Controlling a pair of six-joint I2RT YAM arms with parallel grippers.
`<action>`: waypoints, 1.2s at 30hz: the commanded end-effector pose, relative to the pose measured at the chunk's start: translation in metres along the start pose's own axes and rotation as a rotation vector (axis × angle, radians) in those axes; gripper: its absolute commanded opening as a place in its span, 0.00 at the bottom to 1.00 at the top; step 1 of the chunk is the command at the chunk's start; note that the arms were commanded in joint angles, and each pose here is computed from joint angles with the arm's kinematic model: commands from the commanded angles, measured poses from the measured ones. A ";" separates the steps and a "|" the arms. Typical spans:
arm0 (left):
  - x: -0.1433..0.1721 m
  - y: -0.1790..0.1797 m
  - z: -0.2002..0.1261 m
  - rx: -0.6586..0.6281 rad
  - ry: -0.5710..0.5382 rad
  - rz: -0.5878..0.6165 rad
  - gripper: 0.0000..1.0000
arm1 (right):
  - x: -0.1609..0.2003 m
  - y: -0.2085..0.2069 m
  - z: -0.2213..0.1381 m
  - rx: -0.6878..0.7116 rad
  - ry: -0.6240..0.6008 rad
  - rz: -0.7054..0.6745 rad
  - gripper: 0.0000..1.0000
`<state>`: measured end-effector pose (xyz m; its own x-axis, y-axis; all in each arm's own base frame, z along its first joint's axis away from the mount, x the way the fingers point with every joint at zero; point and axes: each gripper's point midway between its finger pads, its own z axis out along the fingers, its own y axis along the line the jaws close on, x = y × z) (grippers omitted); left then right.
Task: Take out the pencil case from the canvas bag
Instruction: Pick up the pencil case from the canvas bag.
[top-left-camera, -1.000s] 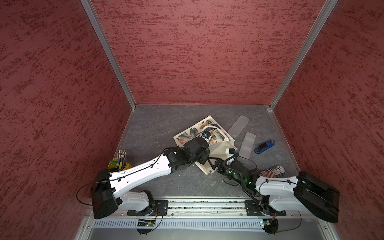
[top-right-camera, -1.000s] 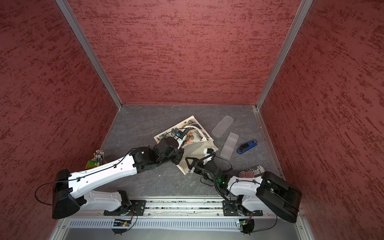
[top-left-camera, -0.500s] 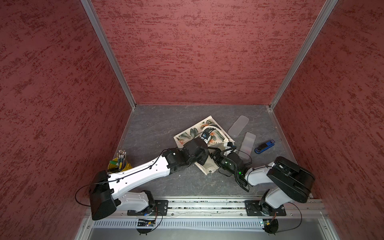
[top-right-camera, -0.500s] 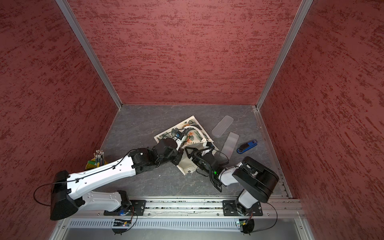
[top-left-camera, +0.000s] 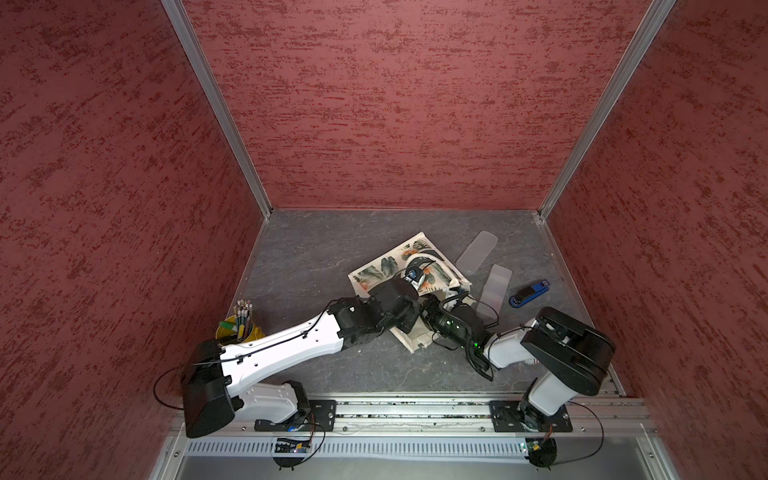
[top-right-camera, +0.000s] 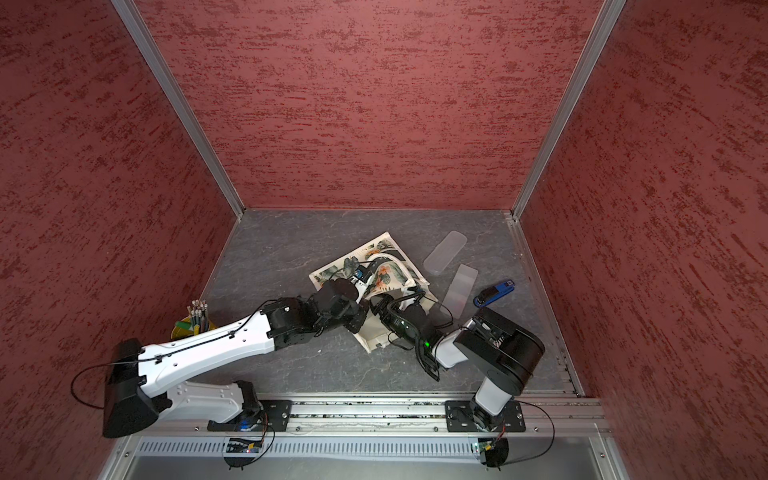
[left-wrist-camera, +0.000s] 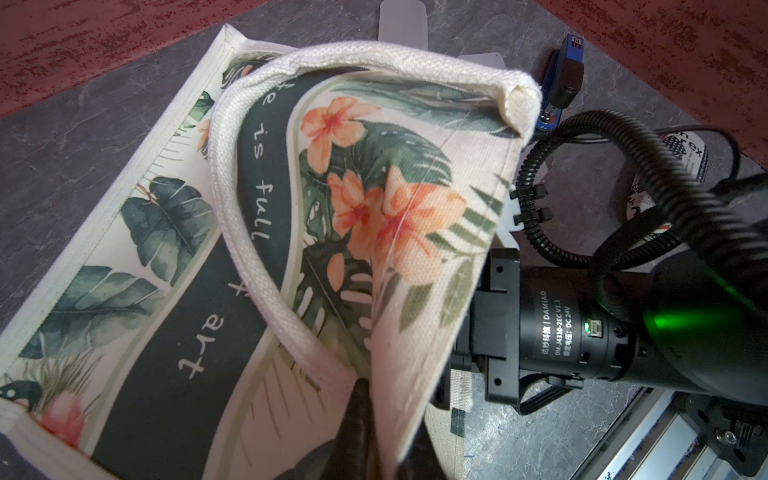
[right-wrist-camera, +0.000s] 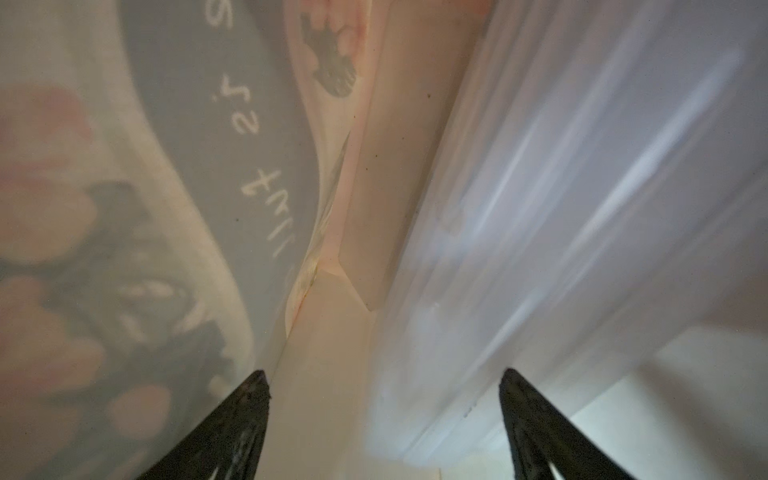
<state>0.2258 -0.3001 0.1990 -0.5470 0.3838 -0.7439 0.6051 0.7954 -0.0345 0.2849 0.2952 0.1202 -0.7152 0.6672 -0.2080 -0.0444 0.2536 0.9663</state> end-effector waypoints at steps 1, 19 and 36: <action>-0.004 -0.014 0.002 0.042 -0.015 -0.010 0.00 | -0.011 0.024 0.005 -0.084 -0.041 0.007 0.87; -0.001 -0.015 0.006 0.029 -0.002 -0.008 0.00 | -0.024 0.040 -0.005 -0.094 -0.099 -0.024 0.87; -0.002 -0.019 0.006 0.030 -0.002 0.000 0.00 | -0.022 0.015 0.010 -0.122 -0.074 0.028 0.84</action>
<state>0.2269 -0.3024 0.1906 -0.5491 0.3923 -0.7380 0.5844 0.8115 -0.0034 0.3014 0.2889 0.1158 -0.6757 0.7099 -0.1988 -0.0548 0.2205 0.9738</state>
